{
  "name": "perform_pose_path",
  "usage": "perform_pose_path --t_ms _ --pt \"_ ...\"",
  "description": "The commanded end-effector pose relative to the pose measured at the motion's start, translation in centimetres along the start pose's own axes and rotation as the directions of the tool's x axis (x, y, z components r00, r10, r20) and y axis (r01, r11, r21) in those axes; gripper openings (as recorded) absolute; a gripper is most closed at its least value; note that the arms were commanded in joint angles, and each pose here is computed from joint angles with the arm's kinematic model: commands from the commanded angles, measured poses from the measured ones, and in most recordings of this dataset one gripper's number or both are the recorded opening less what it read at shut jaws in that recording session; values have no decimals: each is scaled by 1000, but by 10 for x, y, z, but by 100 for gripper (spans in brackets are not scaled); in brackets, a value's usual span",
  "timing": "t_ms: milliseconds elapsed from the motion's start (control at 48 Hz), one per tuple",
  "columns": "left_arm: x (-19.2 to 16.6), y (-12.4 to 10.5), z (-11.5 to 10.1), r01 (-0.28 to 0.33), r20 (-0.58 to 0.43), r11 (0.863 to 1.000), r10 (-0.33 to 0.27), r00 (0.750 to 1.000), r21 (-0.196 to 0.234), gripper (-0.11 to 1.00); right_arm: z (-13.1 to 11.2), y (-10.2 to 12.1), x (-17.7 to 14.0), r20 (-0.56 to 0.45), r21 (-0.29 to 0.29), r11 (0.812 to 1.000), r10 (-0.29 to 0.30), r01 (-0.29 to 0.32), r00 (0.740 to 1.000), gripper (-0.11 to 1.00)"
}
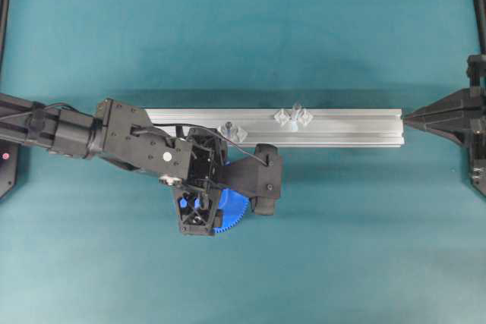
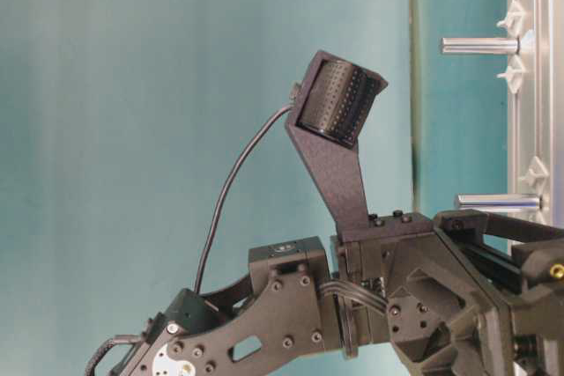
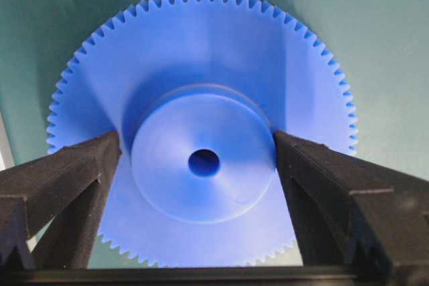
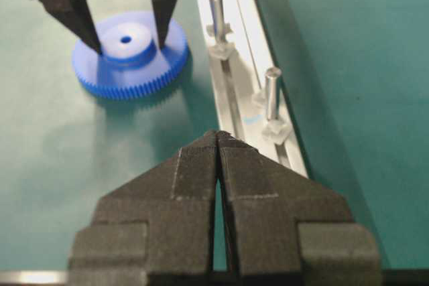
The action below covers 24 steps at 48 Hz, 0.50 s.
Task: Find the location of the shaft and insert the large gear.
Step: 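Close the left gripper on the gear hub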
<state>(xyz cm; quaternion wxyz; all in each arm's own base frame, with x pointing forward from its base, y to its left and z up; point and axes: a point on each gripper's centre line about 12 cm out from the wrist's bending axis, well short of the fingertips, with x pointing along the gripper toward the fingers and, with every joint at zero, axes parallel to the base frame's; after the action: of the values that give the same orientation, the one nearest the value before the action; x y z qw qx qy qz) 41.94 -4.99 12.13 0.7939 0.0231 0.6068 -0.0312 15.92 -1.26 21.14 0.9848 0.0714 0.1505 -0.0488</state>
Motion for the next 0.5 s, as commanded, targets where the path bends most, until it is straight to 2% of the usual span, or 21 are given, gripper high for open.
perform_pose_path --t_ms 0,125,250,479 --pt "-5 1 3 -1 18 1000 1 1000 -7 88 3 0 1 5 12 1000 -2 2 1000 0" --pt "0 1 -1 -1 3 1000 1 1000 -11 83 4 0 1 6 12 1000 -2 2 1000 0" --pt "1 -1 -1 0 0 1000 0 1000 -8 72 4 0 1 6 12 1000 -2 2 1000 0" --pt "-3 -2 3 0 15 1000 0 1000 0 72 5 0 1 10 12 1000 -2 2 1000 0"
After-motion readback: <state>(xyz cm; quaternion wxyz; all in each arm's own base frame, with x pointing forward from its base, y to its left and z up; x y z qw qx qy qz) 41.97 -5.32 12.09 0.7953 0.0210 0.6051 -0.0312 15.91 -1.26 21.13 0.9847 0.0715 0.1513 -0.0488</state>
